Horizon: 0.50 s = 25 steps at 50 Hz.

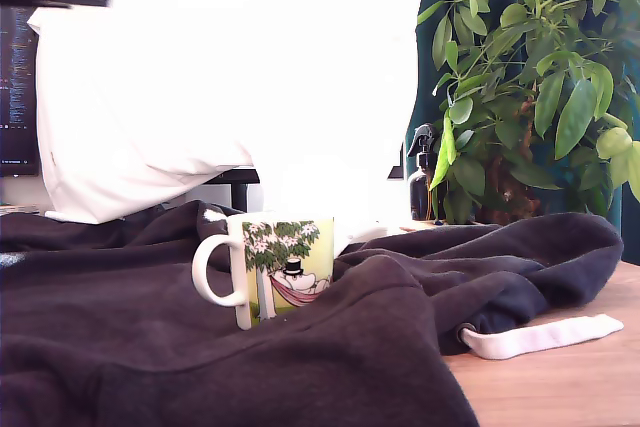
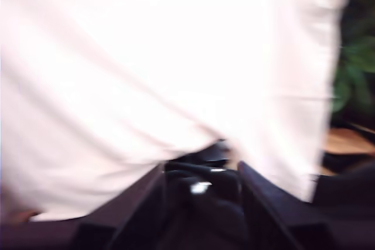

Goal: Pick the blue coffee capsule and place it inside the green coffee cup

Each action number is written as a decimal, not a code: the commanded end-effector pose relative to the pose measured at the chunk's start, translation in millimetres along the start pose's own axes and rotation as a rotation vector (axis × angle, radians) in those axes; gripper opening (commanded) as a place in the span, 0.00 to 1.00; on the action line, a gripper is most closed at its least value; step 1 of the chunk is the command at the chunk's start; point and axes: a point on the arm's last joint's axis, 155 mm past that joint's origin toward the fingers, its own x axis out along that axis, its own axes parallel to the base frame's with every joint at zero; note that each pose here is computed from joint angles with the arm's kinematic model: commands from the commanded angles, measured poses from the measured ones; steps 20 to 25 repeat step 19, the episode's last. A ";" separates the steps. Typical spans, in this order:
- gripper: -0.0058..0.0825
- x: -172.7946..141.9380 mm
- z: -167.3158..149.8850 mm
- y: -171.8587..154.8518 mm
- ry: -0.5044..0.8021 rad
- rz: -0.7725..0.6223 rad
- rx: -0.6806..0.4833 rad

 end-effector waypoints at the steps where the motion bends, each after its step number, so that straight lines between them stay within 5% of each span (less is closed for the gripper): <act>1: 0.04 -4.1 3.1 18.3 -0.003 0.053 -0.005; 12: 0.04 -17.2 0.5 58.1 0.012 0.173 -0.057; 25: 0.04 -18.4 -0.2 64.7 0.013 0.190 -0.064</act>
